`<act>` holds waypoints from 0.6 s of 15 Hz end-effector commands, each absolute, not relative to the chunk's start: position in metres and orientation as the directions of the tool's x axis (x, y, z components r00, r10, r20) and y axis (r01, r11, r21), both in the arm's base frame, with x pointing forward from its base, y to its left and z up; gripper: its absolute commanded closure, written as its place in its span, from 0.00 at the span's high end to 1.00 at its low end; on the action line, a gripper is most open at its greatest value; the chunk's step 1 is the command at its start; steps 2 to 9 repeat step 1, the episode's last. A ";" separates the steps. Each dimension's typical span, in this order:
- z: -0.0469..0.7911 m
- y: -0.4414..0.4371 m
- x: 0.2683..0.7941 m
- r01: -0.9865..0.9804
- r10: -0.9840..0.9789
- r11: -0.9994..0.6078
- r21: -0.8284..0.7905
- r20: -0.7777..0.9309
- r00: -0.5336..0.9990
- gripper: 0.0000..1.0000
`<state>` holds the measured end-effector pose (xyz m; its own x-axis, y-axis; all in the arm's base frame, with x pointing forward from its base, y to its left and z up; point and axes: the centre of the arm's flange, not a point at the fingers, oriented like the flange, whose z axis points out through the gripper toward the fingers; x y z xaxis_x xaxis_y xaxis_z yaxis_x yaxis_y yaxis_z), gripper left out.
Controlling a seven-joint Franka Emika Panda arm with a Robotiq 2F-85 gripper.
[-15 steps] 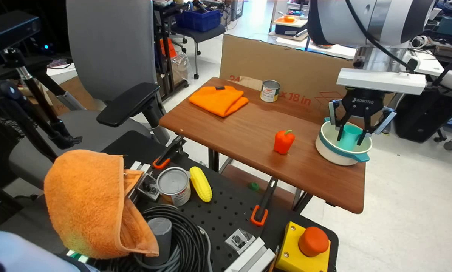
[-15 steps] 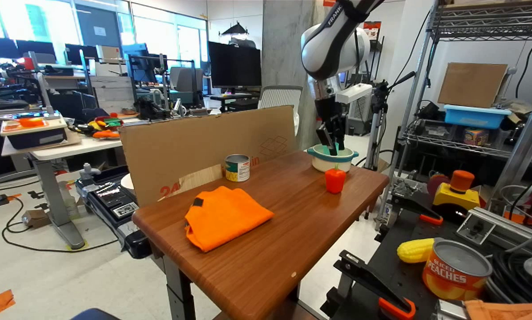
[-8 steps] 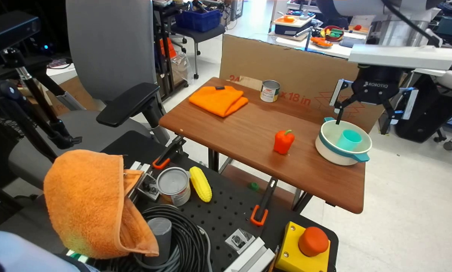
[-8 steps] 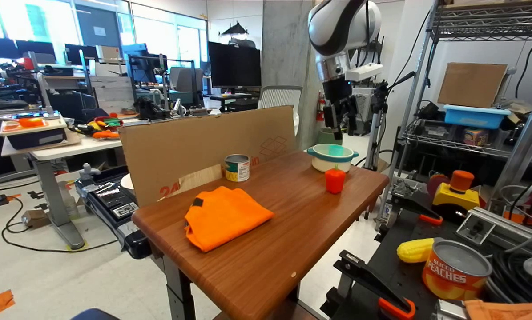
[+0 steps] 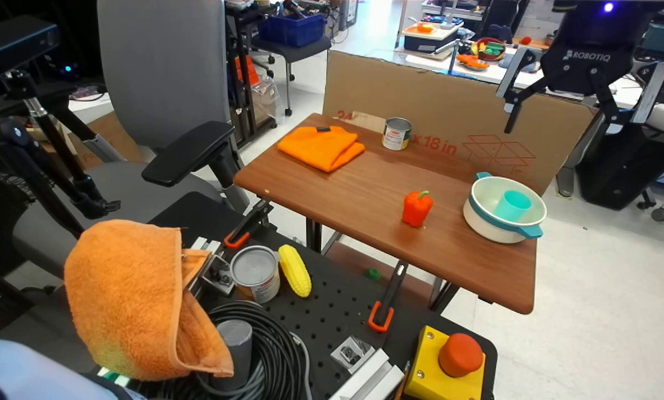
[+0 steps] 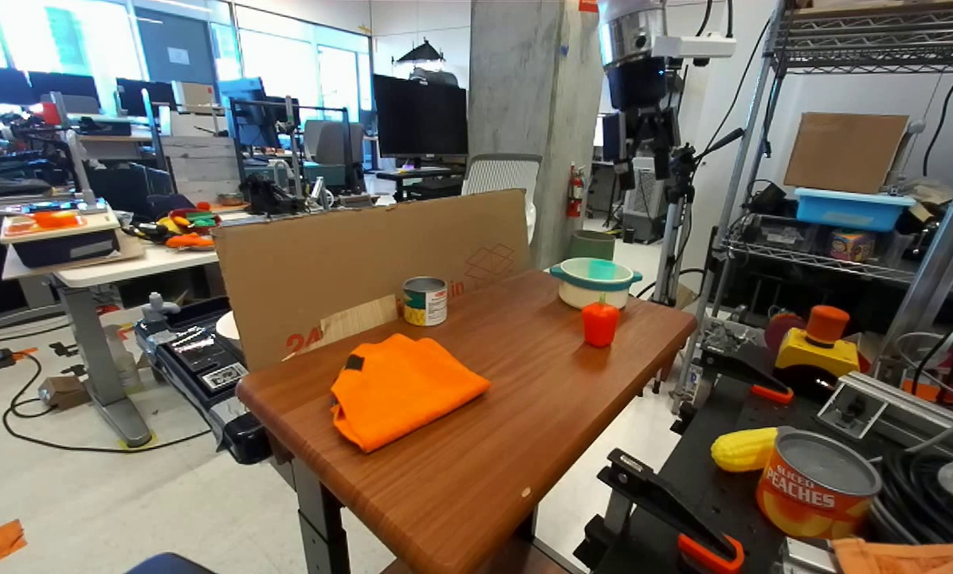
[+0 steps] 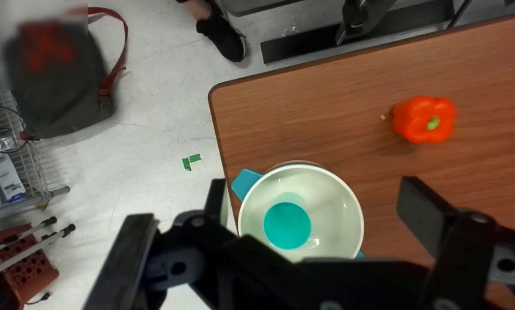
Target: Put the green cup in the bowl
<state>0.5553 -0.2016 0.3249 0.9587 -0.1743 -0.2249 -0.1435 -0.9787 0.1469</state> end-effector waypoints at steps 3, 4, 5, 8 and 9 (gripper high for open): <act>0.323 -0.201 0.554 -0.144 -0.175 -0.979 0.146 -0.229 0.957 1.00; 0.323 -0.201 0.554 -0.144 -0.175 -0.979 0.146 -0.229 0.957 1.00; 0.323 -0.201 0.554 -0.144 -0.175 -0.979 0.146 -0.229 0.957 1.00; 0.323 -0.201 0.554 -0.144 -0.175 -0.979 0.146 -0.229 0.957 1.00; 0.323 -0.201 0.554 -0.144 -0.175 -0.979 0.146 -0.229 0.957 1.00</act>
